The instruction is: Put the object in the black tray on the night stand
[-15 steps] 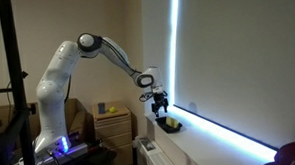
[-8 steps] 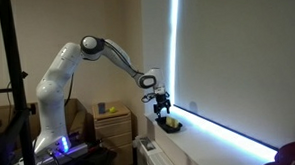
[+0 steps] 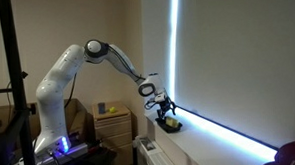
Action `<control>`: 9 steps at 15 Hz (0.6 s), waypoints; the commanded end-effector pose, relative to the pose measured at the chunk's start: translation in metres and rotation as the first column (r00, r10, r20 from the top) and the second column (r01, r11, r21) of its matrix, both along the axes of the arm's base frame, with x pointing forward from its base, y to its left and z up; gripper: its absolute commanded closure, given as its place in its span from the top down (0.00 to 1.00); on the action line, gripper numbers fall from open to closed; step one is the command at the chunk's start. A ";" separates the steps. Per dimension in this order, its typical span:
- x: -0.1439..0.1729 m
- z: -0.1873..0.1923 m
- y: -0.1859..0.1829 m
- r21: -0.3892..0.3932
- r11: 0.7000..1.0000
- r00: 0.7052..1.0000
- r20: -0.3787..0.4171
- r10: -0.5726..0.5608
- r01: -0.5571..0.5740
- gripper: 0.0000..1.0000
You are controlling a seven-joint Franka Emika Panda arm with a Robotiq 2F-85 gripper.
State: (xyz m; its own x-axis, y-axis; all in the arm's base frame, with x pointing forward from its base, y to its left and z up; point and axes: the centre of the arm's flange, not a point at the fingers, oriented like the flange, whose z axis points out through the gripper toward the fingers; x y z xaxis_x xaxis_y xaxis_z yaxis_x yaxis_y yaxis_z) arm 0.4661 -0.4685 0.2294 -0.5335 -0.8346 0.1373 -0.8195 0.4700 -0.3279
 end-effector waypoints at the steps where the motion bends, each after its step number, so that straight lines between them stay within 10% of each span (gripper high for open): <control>1: 0.027 -0.011 -0.006 0.014 1.000 0.999 0.044 0.004 -0.004 1.00; 4: 0.069 -0.008 -0.027 0.064 0.998 0.999 0.030 0.012 -0.014 1.00; 9: 0.039 -0.012 0.002 0.034 0.999 0.999 -0.002 0.033 -0.033 1.00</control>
